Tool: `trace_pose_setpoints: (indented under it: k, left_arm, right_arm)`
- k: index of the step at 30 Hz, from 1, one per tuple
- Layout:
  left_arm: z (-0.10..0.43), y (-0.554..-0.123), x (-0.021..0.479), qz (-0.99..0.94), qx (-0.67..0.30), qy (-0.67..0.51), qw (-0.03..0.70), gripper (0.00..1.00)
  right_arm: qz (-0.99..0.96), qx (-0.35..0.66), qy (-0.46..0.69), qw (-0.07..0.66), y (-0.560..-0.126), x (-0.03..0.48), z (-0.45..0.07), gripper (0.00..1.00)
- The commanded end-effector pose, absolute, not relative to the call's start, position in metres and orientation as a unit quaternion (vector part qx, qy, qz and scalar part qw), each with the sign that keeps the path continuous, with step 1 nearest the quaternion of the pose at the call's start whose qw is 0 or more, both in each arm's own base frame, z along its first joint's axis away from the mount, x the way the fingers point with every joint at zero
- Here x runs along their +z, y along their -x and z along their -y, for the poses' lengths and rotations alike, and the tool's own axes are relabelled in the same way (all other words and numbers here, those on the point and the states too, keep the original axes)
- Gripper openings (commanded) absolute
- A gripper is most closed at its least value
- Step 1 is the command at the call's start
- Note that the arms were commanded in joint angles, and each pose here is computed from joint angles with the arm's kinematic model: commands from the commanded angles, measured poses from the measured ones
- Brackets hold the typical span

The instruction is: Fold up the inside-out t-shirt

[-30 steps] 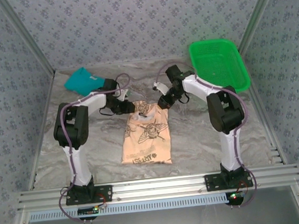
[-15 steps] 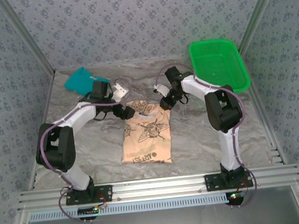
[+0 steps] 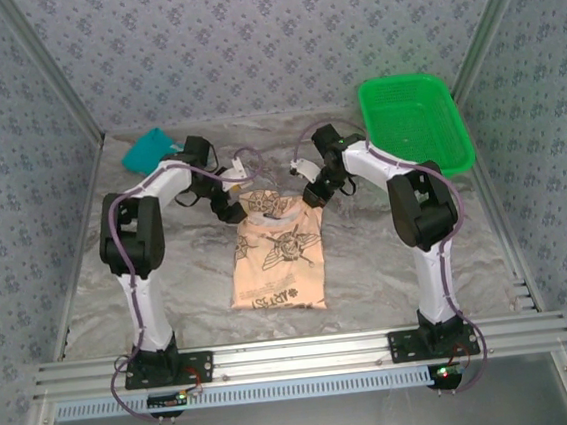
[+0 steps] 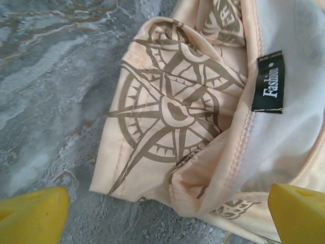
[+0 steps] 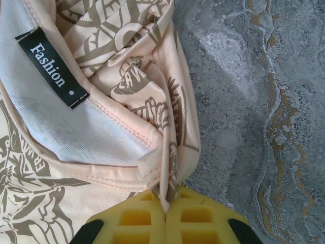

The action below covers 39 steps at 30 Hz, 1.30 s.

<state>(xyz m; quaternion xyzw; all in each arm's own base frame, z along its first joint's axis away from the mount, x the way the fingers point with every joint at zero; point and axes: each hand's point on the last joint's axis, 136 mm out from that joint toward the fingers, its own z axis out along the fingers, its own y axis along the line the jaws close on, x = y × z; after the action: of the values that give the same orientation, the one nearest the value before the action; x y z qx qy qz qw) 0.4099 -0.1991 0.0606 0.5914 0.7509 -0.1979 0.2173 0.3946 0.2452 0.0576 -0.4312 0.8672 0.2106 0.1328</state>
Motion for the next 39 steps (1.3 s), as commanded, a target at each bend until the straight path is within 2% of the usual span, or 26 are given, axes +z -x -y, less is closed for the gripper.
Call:
trace_pose_setpoints:
  k: [1, 6, 8, 11, 15, 19, 21, 25, 30, 35, 39]
  left_arm:
    - [0.201, -0.409, 0.050, -0.714, -0.175, -0.647, 0.204, 1.00]
    - [0.213, -0.422, 0.031, -0.694, -0.148, -0.673, 0.210, 1.00]
    - [0.221, -0.421, 0.029, -0.683, -0.156, -0.682, 0.209, 0.95]
    - [0.227, -0.412, 0.028, -0.675, -0.178, -0.692, 0.184, 0.72]
    - [0.220, -0.404, 0.029, -0.674, -0.182, -0.699, 0.155, 0.31]
    - [0.217, -0.395, 0.044, -0.668, -0.188, -0.705, 0.144, 0.17]
    - [0.219, -0.391, 0.054, -0.661, -0.196, -0.709, 0.149, 0.02]
    - [0.213, -0.386, 0.071, -0.664, -0.185, -0.710, 0.142, 0.00]
    - [0.209, -0.389, 0.112, -0.674, -0.167, -0.699, 0.172, 0.00]
    - [0.199, -0.407, 0.166, -0.692, -0.098, -0.681, 0.218, 0.00]
    - [0.194, -0.423, 0.226, -0.696, -0.018, -0.660, 0.281, 0.00]
  right_arm:
    - [-0.867, 0.211, 0.437, 0.112, -0.393, 0.049, -0.242, 0.00]
    - [-0.867, 0.212, 0.439, 0.100, -0.392, 0.046, -0.241, 0.00]
    - [-0.866, 0.214, 0.441, 0.098, -0.392, 0.045, -0.242, 0.00]
    - [-0.866, 0.214, 0.440, 0.098, -0.392, 0.045, -0.241, 0.00]
    - [-0.869, 0.210, 0.437, 0.101, -0.393, 0.046, -0.237, 0.00]
    - [-0.871, 0.205, 0.432, 0.117, -0.398, 0.050, -0.233, 0.00]
    - [-0.871, 0.204, 0.429, 0.125, -0.401, 0.054, -0.232, 0.00]
    - [-0.868, 0.200, 0.428, 0.153, -0.407, 0.073, -0.231, 0.00]
    - [-0.841, 0.186, 0.451, 0.234, -0.415, 0.116, -0.234, 0.00]
    - [-0.808, 0.141, 0.462, 0.338, -0.438, 0.182, -0.232, 0.00]
    - [-0.780, 0.094, 0.461, 0.413, -0.446, 0.247, -0.227, 0.00]
